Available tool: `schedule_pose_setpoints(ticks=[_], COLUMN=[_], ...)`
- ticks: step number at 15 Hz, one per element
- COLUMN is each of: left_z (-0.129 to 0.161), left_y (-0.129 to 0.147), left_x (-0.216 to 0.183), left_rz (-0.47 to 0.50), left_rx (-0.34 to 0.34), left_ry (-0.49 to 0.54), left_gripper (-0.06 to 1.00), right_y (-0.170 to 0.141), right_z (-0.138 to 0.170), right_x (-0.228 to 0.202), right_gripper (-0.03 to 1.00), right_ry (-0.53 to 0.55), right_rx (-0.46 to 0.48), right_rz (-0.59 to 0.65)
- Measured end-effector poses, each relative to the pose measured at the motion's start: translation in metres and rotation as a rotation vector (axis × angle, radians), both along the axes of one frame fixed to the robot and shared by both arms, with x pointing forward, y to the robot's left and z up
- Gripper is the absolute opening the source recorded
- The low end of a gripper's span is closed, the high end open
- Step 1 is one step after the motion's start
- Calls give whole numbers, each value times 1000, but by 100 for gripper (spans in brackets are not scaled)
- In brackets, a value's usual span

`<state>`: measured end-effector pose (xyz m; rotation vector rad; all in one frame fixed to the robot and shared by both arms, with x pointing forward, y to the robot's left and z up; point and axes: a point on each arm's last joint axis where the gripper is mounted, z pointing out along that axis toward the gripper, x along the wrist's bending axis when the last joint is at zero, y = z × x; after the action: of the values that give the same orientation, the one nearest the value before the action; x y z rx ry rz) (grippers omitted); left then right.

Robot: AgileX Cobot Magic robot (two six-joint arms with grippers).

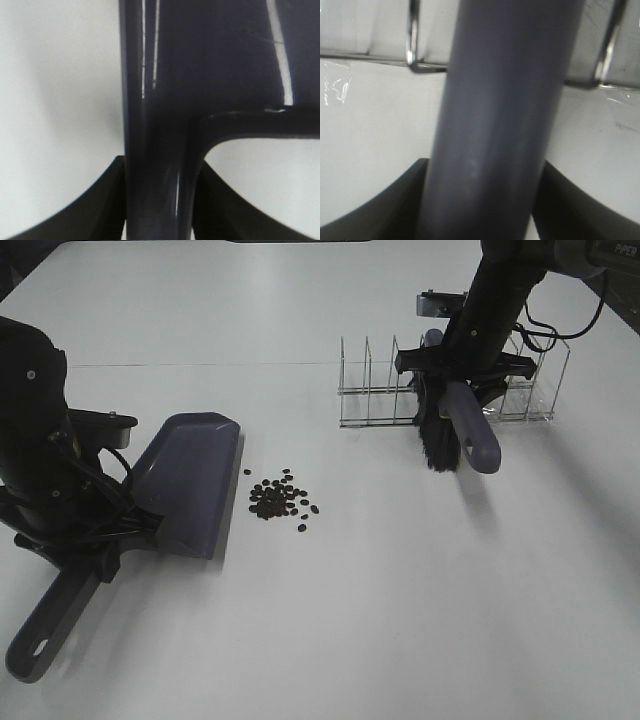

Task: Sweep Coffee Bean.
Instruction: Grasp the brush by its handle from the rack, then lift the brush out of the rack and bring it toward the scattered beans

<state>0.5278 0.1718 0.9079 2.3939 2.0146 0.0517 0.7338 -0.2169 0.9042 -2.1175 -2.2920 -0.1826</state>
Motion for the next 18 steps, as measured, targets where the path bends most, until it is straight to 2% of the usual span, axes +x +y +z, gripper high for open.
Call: schedule_pose_setpoints(ticks=[10,16,17,18], left_z=[0,0,0,0], left_y=[0,-1,-1,-1], left_x=[0,-1,-1,-1], left_rz=[2,13,13,13], left_rx=[-2,-12,-12,-12], left_ry=[1,6,6,6], left_gripper=[31,31,31,31], right_y=[2,1,-1,-3], right_z=[2,30,25,19], right_x=[0,-1,-1,-1], right_gripper=[52,51,33,34], right_ry=[0,-58,-47,-37], right_rx=[18,17,3,-12], right_rz=[-5,-1,-5,3])
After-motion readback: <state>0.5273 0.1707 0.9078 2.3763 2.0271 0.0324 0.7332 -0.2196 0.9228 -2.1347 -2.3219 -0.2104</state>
